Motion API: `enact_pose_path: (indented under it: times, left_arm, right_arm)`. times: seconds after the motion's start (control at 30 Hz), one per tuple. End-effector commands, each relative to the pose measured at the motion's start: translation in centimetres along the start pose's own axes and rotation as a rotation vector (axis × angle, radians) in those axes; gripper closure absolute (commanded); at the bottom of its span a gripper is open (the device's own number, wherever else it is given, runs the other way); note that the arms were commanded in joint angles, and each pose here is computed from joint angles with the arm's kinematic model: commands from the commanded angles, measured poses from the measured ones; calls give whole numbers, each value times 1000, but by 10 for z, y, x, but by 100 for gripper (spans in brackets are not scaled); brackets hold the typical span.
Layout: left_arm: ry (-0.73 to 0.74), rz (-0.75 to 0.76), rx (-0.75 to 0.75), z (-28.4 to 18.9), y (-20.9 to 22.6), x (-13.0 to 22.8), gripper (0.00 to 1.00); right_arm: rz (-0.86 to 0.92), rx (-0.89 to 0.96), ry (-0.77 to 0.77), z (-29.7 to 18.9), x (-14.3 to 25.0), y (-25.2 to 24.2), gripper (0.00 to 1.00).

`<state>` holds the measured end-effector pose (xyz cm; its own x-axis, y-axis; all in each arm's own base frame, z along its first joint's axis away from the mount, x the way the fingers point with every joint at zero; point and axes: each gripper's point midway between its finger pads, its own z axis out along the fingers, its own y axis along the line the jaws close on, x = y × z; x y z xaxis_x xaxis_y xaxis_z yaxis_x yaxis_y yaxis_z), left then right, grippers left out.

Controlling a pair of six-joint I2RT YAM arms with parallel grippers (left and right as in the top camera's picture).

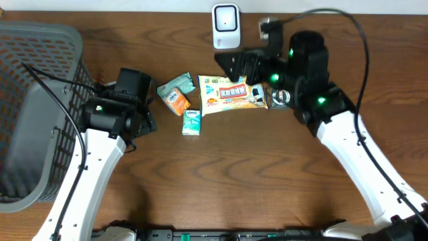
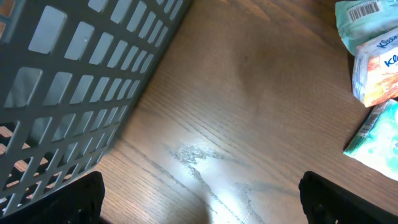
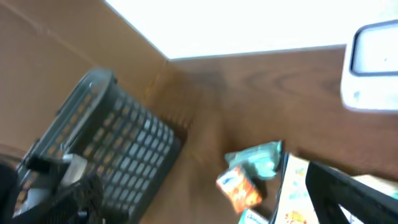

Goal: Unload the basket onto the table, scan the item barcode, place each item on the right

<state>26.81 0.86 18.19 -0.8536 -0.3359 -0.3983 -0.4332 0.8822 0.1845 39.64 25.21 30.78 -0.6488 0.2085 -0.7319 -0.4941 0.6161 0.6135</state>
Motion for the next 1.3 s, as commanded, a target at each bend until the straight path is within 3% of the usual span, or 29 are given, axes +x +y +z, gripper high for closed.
enact_pose_path:
  times: [0.0, 0.17, 0.27, 0.37, 0.43, 0.57, 1.27]
  left_arm:
    - [-12, -13, -9, -2, 4, -2, 2]
    - [-12, -13, -9, -2, 4, -2, 2]
    - [-12, -13, -9, -2, 4, -2, 2]
    - [-12, -13, -9, -2, 4, -2, 2]
    - [-12, -13, -9, -2, 4, -2, 3]
    - [-12, -13, -9, -2, 4, -2, 2]
    - [-12, -13, -9, -2, 4, -2, 2]
  right_arm:
    - [-85, 79, -76, 2, -46, 6, 1]
    - [-99, 203, 40, 25, -50, -18, 1]
    - [-77, 306, 190, 44, -28, -52, 1]
    - [-25, 388, 383, 61, 15, -89, 1]
    - [57, 460, 583, 70, 71, -127, 1]
    - [124, 490, 709, 73, 111, -148, 1]
    - [133, 544, 716, 69, 113, -167, 1]
